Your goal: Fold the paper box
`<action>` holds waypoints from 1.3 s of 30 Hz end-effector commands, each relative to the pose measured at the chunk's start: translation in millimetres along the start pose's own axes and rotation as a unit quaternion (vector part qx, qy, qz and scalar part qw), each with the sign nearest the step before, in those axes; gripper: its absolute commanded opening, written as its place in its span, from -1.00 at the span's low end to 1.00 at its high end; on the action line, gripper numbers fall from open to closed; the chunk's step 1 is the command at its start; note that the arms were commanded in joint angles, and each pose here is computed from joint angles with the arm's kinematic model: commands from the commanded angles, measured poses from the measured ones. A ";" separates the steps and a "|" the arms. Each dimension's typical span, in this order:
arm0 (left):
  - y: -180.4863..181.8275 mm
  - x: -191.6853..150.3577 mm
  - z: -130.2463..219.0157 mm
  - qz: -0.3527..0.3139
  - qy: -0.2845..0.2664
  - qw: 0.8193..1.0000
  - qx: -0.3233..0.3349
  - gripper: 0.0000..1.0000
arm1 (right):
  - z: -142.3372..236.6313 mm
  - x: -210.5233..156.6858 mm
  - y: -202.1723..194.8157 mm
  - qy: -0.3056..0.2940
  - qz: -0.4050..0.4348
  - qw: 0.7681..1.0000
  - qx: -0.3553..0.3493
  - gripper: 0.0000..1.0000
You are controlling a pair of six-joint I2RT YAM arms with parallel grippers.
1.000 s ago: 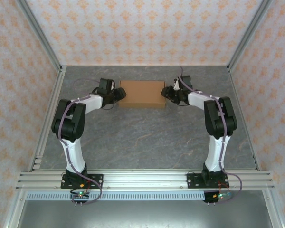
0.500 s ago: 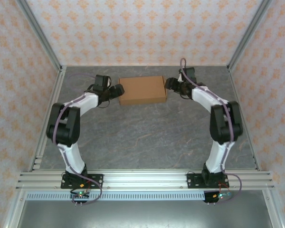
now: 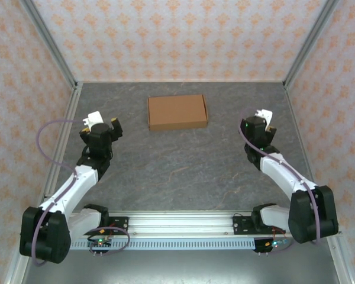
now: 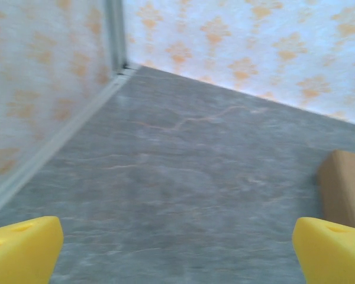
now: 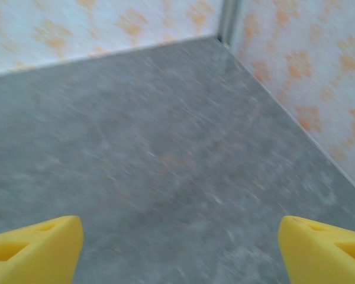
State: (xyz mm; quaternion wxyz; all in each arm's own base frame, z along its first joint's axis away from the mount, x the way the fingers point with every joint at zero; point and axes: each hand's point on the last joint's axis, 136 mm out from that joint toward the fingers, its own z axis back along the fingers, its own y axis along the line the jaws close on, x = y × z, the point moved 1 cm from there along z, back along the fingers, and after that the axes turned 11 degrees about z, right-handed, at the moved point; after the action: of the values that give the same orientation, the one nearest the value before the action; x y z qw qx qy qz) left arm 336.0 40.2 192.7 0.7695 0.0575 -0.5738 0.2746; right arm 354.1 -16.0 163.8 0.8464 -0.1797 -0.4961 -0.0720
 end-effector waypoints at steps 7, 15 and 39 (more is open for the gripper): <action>7.8 -39.8 -35.3 -0.072 0.005 0.997 -0.014 1.00 | -20.8 -20.5 7.7 -0.075 0.008 0.997 0.009 0.78; -8.3 -71.7 -64.4 -0.082 0.034 0.995 -0.055 1.00 | -40.0 -39.4 17.3 -0.082 -0.005 0.995 0.059 0.79; -17.0 -84.6 -66.3 -0.086 0.055 0.989 -0.108 1.00 | -59.4 -46.7 18.0 -0.045 -0.024 0.994 0.094 0.99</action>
State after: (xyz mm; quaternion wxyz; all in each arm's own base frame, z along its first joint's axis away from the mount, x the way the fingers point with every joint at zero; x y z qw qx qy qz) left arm 383.3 23.1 94.0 0.8272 0.0089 -0.5407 0.1527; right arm 380.4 -25.6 89.0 0.8362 -0.0982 -0.5385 -0.0346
